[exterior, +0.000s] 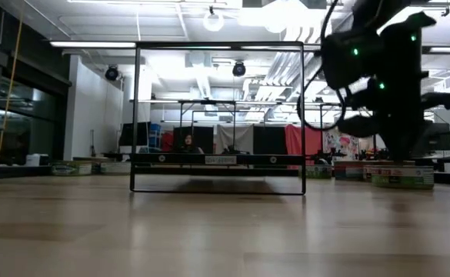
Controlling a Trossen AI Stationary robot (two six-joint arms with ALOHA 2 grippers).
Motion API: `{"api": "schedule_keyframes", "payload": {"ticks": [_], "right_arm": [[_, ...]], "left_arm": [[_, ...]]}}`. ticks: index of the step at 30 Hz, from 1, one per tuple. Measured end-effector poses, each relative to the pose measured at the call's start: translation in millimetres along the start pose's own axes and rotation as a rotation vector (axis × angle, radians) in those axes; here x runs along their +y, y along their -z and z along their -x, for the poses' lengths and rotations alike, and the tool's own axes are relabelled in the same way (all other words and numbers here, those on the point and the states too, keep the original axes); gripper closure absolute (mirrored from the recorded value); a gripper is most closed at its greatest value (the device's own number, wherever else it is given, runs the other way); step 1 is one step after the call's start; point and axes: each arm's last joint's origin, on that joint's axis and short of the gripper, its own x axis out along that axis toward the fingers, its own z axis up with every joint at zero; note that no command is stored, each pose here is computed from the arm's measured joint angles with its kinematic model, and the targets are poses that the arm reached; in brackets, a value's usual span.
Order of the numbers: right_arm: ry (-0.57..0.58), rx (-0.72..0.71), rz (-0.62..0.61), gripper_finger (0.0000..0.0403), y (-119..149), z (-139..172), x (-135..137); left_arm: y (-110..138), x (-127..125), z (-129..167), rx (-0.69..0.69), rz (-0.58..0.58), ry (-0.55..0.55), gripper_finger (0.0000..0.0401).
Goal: Stack canned seafood by type on shelf
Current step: Move the green tuna can to the bottom middle of the table
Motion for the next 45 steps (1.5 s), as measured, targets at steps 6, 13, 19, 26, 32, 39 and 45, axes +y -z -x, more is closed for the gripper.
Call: {"api": "schedule_keyframes", "payload": {"ticks": [6,13,19,26,32,39,45], "right_arm": [[0.020,-0.030,0.161,0.0403,7.7,-8.8,-4.9],[-0.002,-0.041,0.256,0.0403,17.6,-10.2,-11.0],[-0.084,-0.024,0.338,0.0403,40.9,4.3,-5.9],[-0.296,0.044,0.368,0.0403,73.0,33.4,8.9],[-0.540,0.068,0.353,0.0403,103.7,54.2,29.6],[-0.626,0.037,0.479,0.0403,134.3,75.2,68.4],[-0.695,0.006,0.621,0.0403,153.7,101.1,123.1]], "left_arm": [[4.0,-37.0,-16.5,-0.042,0.026,-0.032,0.0401],[-7.9,-69.5,-39.3,-0.076,-0.044,-0.134,0.0401],[-0.3,-82.8,-56.7,0.114,-0.096,-0.169,0.0401],[-13.1,-87.8,-37.4,0.220,-0.099,-0.180,0.0401],[-14.9,-92.9,-12.6,0.292,-0.069,-0.146,0.0401],[29.2,-116.0,-9.7,0.383,-0.058,-0.052,0.0401],[91.4,-115.0,-10.5,0.409,0.041,-0.012,0.0401]]}}
